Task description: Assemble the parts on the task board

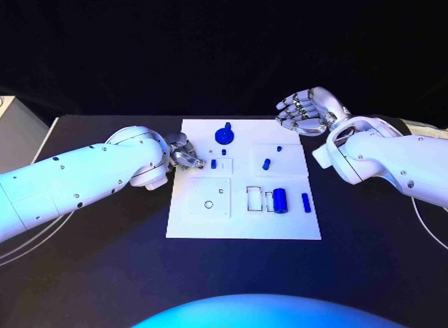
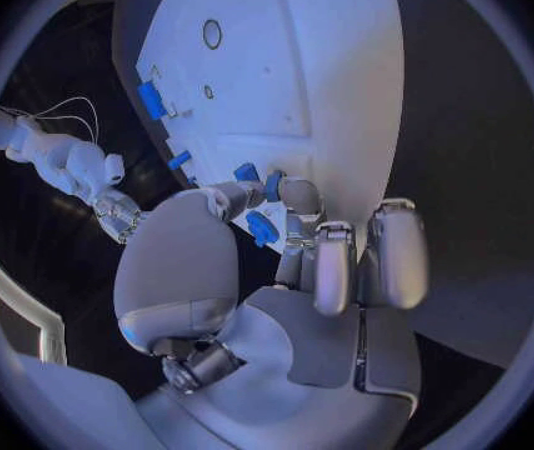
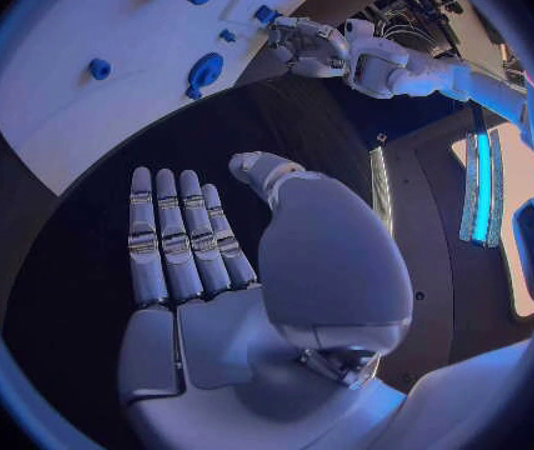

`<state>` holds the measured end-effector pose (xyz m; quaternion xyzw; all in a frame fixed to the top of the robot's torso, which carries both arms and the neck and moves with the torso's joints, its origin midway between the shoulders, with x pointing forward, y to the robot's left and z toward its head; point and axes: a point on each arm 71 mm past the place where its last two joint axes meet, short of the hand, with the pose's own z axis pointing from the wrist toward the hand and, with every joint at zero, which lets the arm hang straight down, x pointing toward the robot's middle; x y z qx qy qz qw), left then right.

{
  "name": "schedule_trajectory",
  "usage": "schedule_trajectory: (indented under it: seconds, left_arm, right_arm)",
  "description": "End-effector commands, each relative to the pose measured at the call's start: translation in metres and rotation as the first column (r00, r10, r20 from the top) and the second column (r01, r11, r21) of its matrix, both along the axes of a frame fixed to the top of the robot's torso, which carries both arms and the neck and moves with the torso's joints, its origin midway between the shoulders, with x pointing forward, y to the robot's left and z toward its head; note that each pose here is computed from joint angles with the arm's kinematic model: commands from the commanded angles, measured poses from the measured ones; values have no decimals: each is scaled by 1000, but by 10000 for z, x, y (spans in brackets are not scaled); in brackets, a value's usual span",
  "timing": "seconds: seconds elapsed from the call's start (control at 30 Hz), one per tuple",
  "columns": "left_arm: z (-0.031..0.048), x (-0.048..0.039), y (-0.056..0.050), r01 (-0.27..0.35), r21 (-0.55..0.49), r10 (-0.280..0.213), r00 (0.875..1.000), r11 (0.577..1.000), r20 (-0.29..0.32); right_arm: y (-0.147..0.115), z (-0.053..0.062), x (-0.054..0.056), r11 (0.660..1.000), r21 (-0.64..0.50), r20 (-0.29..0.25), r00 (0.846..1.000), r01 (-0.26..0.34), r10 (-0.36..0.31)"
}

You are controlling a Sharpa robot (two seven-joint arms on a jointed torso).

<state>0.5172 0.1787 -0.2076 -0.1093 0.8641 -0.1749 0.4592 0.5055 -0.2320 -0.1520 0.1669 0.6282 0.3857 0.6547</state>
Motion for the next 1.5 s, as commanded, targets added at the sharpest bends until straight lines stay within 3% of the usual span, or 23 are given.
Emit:
schedule_trajectory:
  seconds: [0.03, 1.5]
  left_arm:
    - [-79, -40, -12, 4, 8, -3, 999, 1000, -53]
    - [-22, -29, -45, -14, -19, 15, 1000, 1000, 15]
  right_arm:
    - [14, 1, -7, 1000, -5, 2, 1000, -15, 15]
    - [15, -2, -9, 1000, -8, -2, 1000, -19, 19]
